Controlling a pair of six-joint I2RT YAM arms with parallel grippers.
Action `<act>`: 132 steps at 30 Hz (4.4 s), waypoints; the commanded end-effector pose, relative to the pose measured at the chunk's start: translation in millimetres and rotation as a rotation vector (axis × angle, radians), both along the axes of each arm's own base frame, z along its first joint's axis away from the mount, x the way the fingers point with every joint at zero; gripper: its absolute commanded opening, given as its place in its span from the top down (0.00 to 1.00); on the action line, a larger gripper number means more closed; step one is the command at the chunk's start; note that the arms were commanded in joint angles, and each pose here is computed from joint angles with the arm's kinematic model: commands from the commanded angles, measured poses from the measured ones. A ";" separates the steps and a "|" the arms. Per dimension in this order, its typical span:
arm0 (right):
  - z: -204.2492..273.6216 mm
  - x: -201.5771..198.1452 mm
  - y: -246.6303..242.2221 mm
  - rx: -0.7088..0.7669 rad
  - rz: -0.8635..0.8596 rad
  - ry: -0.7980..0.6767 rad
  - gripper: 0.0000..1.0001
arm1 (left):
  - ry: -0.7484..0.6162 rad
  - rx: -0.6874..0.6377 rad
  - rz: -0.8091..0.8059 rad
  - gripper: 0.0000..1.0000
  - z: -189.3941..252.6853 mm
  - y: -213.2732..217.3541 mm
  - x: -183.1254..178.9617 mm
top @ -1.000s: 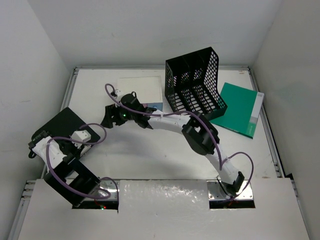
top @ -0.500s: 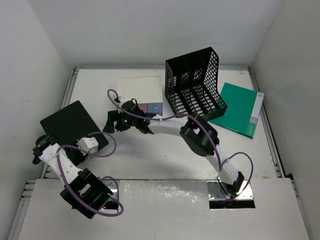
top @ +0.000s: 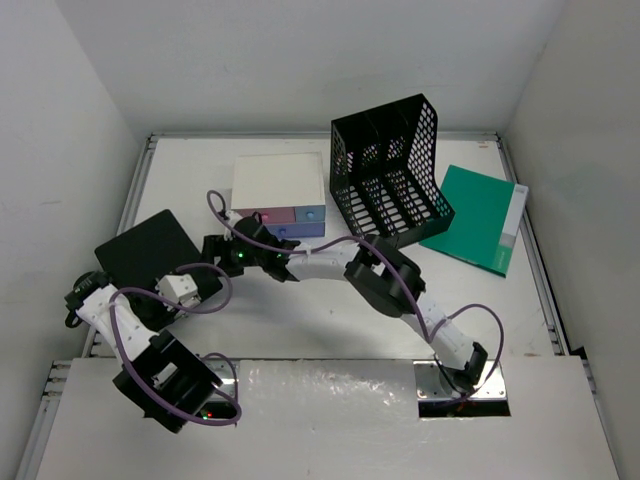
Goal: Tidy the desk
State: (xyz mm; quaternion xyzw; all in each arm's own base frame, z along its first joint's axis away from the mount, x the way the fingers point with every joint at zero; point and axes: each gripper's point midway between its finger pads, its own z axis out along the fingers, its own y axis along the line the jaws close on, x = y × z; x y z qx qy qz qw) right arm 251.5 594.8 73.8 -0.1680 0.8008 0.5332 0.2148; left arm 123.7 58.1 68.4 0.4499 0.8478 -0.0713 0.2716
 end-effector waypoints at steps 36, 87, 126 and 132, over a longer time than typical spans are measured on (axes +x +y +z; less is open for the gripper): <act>99.9 -49.1 -84.4 -0.041 0.293 -0.737 1.00 | -0.463 0.089 -0.008 0.00 164.5 34.5 94.8; 119.0 -8.2 -229.2 -0.440 0.280 -1.013 1.00 | -0.041 -0.099 -0.649 0.02 130.2 -176.5 112.0; 121.0 -7.8 -217.9 -0.399 0.312 -1.043 1.00 | -0.060 0.024 -0.496 0.44 75.1 -182.8 155.5; 131.6 -14.5 -222.7 -0.364 0.310 -1.044 1.00 | -0.048 -0.033 -0.494 1.00 101.1 -187.0 136.7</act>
